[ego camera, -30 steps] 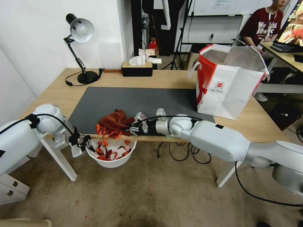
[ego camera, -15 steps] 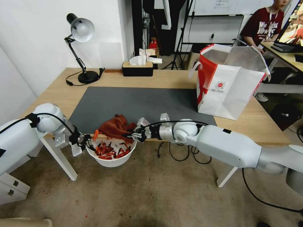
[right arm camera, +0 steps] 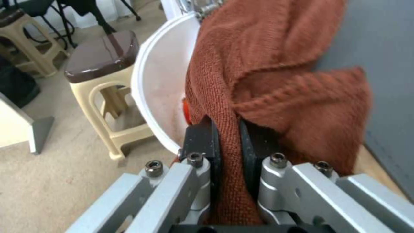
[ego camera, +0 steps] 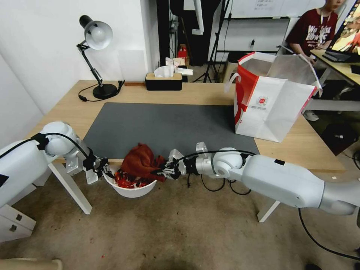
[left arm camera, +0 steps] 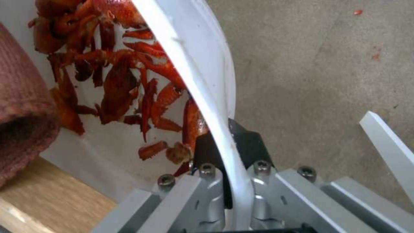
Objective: Sweep shrimp from table into container with towel, then put container into takeout bag.
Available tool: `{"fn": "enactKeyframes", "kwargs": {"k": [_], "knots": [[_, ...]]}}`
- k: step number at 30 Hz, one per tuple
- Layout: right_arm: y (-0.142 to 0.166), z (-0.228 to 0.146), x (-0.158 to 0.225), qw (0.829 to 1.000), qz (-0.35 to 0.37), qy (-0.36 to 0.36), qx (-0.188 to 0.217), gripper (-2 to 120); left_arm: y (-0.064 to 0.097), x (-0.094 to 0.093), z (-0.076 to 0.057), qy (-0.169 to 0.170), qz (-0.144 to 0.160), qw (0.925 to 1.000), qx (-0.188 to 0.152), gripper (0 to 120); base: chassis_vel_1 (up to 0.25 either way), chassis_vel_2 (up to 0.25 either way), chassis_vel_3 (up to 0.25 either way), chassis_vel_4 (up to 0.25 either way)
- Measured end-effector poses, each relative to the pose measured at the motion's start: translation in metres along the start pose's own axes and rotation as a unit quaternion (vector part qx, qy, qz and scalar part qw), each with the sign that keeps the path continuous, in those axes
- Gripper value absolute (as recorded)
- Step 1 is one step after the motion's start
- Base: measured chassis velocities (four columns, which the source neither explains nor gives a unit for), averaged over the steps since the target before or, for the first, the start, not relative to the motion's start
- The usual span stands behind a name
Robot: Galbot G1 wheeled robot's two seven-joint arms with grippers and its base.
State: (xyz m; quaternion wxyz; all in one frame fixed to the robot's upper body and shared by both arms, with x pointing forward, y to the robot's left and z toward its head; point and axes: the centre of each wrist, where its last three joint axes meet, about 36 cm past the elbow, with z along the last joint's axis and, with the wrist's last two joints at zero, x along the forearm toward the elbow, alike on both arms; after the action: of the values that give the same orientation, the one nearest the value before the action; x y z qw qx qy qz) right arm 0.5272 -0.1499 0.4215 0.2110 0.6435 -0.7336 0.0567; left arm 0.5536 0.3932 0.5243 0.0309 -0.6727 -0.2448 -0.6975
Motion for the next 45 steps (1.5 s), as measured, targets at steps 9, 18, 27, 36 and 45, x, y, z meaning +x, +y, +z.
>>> {"fn": "enactKeyframes", "kwargs": {"k": [9, 18, 27, 36, 45], "knots": [[-0.006, -0.024, 0.002, 0.997, 0.003, -0.078, 0.012, 8, 0.0, 0.001, -0.002, 0.0, 0.002, 1.0, -0.003, 0, 0.0, 0.0, 0.0, 0.0], [-0.009, -0.073, 0.011, 0.982, 0.043, -0.183, 0.007, 8, -0.003, 0.003, -0.008, -0.001, 0.004, 1.0, -0.006, 0, 0.0, 0.0, 0.0, 0.0], [-0.017, -0.097, 0.029, 0.934, 0.309, -0.173, -0.046, 8, -0.013, 0.005, -0.02, -0.003, 0.004, 1.0, -0.005, 0, 0.0, 0.0, 0.0, 0.0], [-0.022, -0.082, 0.049, 0.872, 0.469, -0.08, -0.118, 8, -0.02, 0.002, -0.032, -0.007, 0.003, 1.0, -0.006, 0, 0.0, 0.0, 0.0, 0.0], [-0.015, -0.071, 0.062, 0.851, 0.505, -0.054, -0.132, 8, -0.026, 0.001, -0.04, -0.008, 0.0, 1.0, -0.006, 0, 0.0, 0.0, 0.0, 0.0]]}}
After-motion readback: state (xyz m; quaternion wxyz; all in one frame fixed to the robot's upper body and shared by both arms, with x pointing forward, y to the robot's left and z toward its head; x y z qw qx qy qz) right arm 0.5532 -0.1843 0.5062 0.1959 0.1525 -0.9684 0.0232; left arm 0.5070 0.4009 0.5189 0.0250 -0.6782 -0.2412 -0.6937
